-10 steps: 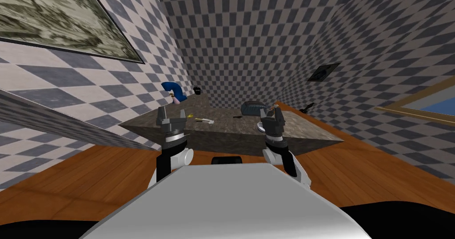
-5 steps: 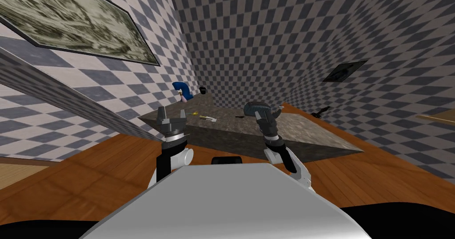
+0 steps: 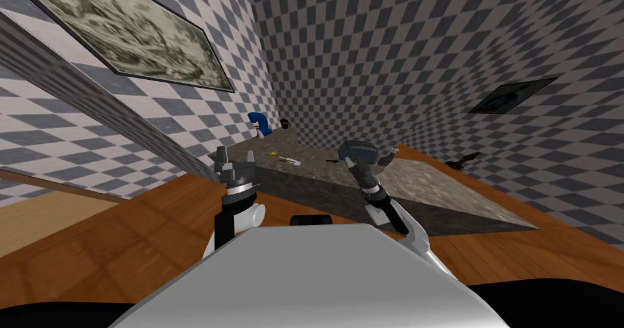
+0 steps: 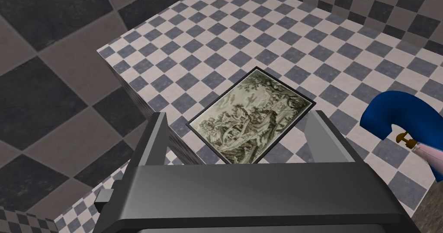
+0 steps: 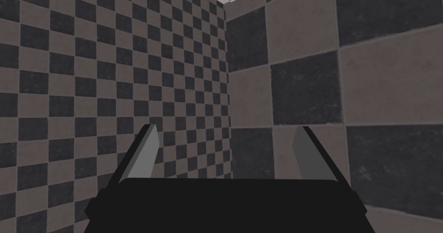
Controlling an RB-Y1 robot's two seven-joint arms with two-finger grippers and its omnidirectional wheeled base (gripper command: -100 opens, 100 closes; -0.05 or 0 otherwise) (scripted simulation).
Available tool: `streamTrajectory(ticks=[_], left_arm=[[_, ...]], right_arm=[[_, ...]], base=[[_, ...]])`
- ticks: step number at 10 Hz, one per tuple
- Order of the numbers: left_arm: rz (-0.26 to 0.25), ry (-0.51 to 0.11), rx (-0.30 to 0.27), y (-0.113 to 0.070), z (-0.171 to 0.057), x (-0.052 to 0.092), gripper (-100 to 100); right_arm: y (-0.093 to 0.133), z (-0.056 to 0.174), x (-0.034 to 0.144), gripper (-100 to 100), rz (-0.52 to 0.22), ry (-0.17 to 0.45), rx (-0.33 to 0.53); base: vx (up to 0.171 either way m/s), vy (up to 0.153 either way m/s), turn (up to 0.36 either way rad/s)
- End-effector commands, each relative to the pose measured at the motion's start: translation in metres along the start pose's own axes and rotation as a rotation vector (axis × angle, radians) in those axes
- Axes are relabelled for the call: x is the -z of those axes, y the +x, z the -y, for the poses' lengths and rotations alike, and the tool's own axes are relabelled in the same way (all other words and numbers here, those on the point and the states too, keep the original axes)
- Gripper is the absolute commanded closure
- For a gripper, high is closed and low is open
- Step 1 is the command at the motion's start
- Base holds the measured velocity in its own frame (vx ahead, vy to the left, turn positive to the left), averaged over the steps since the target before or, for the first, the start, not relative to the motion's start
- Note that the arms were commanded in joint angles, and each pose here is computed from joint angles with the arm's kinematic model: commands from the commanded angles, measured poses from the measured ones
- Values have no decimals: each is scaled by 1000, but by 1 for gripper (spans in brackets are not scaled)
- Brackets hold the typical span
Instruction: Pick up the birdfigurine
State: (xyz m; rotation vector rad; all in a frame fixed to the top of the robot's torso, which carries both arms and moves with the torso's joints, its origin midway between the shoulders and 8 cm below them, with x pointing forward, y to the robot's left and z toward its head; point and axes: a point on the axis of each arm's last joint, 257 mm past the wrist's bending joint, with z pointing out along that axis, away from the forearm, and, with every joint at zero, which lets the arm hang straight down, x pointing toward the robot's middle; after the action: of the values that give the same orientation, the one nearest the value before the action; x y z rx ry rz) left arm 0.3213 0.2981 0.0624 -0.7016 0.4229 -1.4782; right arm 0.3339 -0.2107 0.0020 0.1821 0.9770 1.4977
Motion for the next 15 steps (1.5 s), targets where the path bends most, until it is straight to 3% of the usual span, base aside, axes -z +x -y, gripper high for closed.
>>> streamTrajectory(ticks=[1,4,8,14,15], left_arm=[[0,0,0,0,0,0,0],[0,0,0,0,0,0,0],[0,0,0,0,0,0,0],[0,0,0,0,0,0,0],[0,0,0,0,0,0,0]], right_arm=[[8,17,7,-100,-61,35,7],[17,34,17,-100,-148,77,27],[29,70,44,-100,-292,170,67],[31,128,103,-100,-514,340,161],[31,142,121,-100,-571,381,188]], base=[[-22,-25,238],[-15,-22,182],[-6,-21,208],[7,-15,214],[18,-4,351]])
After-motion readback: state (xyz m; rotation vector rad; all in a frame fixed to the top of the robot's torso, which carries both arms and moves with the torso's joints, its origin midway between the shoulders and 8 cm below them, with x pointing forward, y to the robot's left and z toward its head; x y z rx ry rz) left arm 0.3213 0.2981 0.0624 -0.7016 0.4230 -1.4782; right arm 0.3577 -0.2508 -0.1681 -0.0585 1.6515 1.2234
